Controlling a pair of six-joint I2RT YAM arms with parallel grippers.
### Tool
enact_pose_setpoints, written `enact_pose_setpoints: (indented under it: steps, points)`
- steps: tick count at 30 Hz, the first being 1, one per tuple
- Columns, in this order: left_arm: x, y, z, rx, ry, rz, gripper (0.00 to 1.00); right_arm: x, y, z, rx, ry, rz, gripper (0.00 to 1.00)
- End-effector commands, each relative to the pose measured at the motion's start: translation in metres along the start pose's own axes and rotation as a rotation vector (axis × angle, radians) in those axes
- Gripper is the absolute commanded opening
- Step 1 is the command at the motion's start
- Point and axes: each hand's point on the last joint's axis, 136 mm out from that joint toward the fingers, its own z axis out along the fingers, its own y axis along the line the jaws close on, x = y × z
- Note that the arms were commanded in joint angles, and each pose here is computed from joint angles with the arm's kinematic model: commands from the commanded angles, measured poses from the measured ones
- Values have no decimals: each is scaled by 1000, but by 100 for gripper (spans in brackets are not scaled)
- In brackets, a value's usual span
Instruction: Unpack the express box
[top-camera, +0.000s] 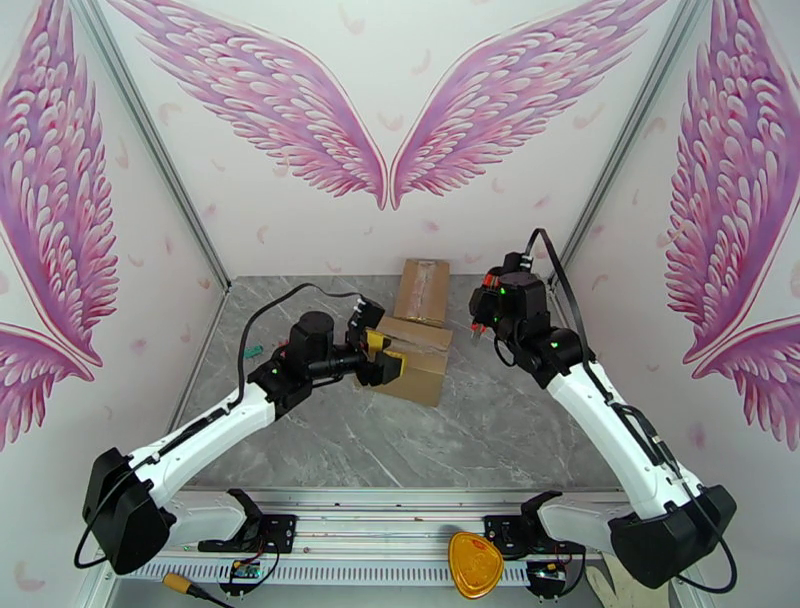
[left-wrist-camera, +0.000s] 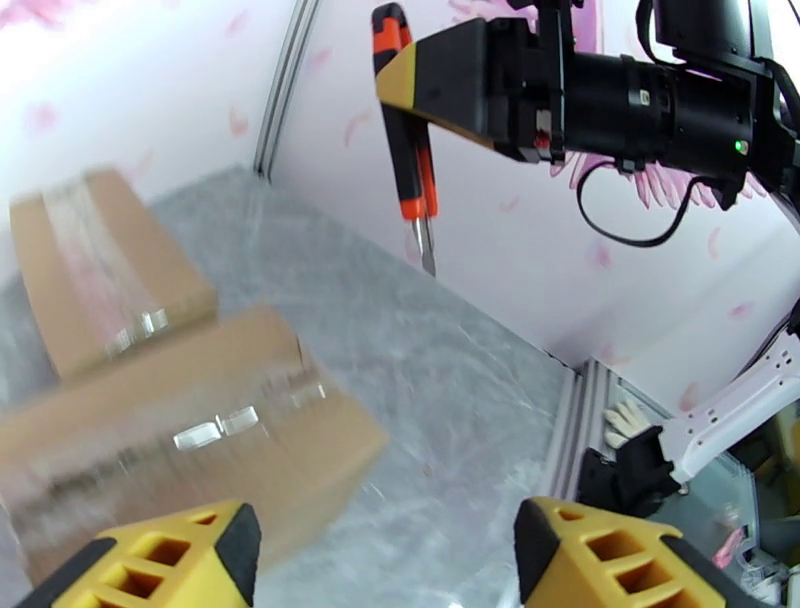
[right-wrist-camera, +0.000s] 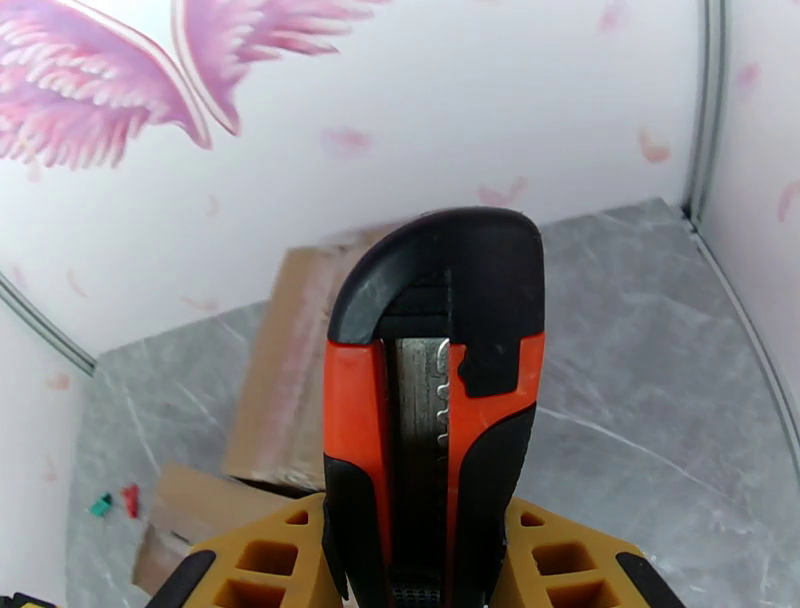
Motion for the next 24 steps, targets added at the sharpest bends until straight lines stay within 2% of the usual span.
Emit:
enact_pose_setpoints:
  steps: [1, 8, 17, 24]
  points:
    - [-25, 8, 21, 47, 6, 85, 65, -23, 32, -3, -99, -49, 20, 21]
    - [-55, 12, 64, 163, -30, 91, 63, -27, 58, -9, -177, -64, 46, 20]
    - [-47, -4, 90, 323, -10, 41, 61, -15, 71, -6, -238, -79, 53, 19]
    - [-44, -3, 95, 313, -23, 21, 62, -7, 77, -4, -265, -86, 52, 19]
